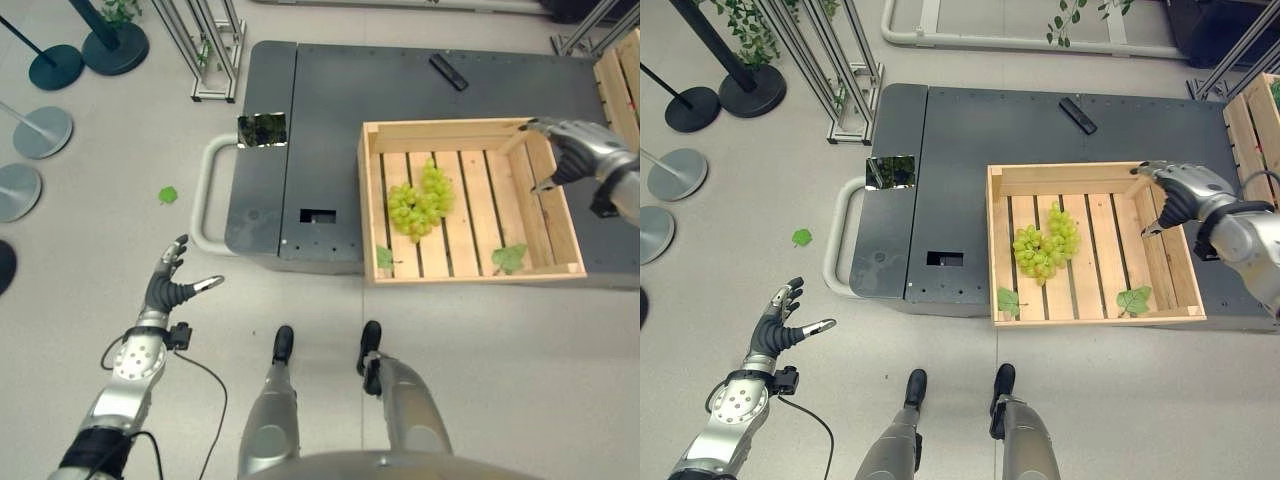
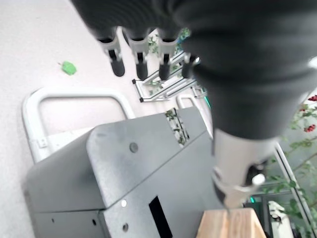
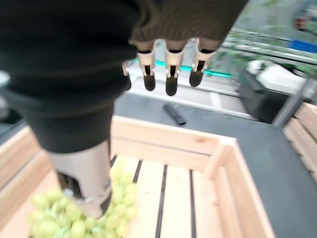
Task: Pick up the fruits from the basket on one side to the basket on the other side
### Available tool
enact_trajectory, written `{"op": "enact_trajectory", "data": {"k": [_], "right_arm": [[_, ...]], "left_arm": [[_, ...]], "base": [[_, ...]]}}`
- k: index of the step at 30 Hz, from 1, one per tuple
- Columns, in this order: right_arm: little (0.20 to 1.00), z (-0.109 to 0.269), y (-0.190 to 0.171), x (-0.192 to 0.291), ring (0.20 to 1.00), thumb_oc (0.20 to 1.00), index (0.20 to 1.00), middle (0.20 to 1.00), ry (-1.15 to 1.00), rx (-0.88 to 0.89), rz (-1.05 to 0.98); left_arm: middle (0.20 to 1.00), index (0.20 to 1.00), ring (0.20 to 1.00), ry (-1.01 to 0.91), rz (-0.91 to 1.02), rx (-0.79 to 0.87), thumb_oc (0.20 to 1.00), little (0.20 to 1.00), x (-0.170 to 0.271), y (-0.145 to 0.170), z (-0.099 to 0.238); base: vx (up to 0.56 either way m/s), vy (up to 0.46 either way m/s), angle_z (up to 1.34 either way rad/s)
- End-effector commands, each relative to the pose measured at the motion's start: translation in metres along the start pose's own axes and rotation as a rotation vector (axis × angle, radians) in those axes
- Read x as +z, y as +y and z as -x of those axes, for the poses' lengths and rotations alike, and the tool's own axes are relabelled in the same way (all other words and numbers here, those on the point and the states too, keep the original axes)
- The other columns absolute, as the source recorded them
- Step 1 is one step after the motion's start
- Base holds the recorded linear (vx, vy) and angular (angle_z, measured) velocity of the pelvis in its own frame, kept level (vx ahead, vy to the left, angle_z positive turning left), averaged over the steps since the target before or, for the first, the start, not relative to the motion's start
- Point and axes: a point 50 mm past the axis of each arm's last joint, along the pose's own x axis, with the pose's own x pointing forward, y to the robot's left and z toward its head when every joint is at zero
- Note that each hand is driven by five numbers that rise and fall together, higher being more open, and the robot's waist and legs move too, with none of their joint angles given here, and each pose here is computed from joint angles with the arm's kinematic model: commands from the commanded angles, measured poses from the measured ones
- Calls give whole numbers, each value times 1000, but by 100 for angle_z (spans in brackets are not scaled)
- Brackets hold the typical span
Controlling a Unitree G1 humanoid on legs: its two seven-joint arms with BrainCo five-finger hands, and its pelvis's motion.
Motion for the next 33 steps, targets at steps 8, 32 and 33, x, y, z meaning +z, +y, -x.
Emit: {"op": "enact_trajectory", "data": {"k": [8,32,33], "right_arm": [[1000,-25,-40,15,1000,1000,1000,1000,-14,-40,221],[1000,-47,-39,37,1000,1000,1000,1000,-21,-23,363],[1000,-46,-35,36,1000,1000,1000,1000,-22,-2,349]], "left_arm": [[1000,1000,1000,-140,-70,22,1000,1000,31,4,-19],[1000,1000,1000,-187,-3,70,1000,1000,42,-6,-24],[1000,1000,1000,-196,5,74,1000,1000,44,-6,-25]], "base": [[-41,-29,1],[-9,-6,2],[0,0,0]]}}
